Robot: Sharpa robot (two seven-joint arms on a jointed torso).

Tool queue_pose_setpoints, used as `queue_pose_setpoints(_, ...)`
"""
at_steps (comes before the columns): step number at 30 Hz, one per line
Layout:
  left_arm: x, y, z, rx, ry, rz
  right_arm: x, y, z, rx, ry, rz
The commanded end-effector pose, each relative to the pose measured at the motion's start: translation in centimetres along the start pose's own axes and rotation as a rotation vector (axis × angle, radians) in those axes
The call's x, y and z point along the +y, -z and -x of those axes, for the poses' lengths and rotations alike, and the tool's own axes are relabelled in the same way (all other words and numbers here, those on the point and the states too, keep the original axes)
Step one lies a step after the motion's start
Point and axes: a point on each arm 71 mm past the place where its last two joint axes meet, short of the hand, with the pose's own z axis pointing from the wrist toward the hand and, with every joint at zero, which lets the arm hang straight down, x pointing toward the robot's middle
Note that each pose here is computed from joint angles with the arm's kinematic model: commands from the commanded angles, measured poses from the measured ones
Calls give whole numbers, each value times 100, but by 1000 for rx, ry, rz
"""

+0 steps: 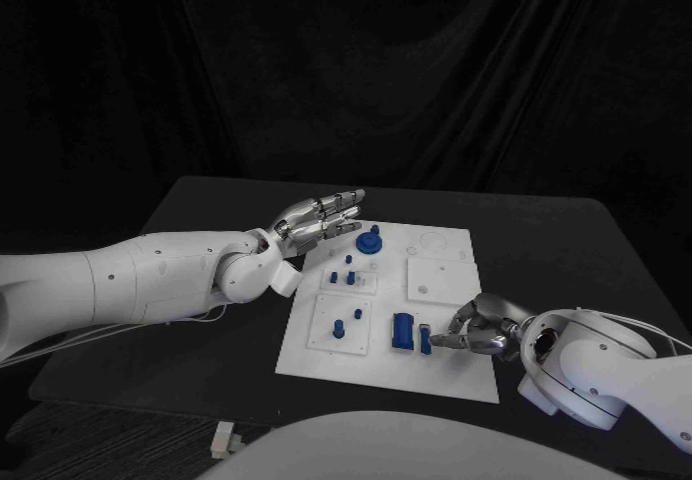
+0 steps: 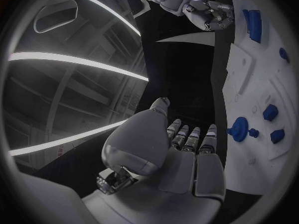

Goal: Assemble the parts on the task board

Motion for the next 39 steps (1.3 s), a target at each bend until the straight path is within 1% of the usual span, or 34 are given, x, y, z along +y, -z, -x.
queue_pose_setpoints(1, -1, 2, -17, 10, 9, -9, -2, -3, -38, 4, 80, 14)
queue_pose_setpoints(19, 6, -6, -25, 14, 12, -6, 5, -60, -83, 18, 96, 12)
queue_pose_setpoints(39, 14, -5, -27, 18, 15, -5, 31, -158, -87, -3, 90, 10)
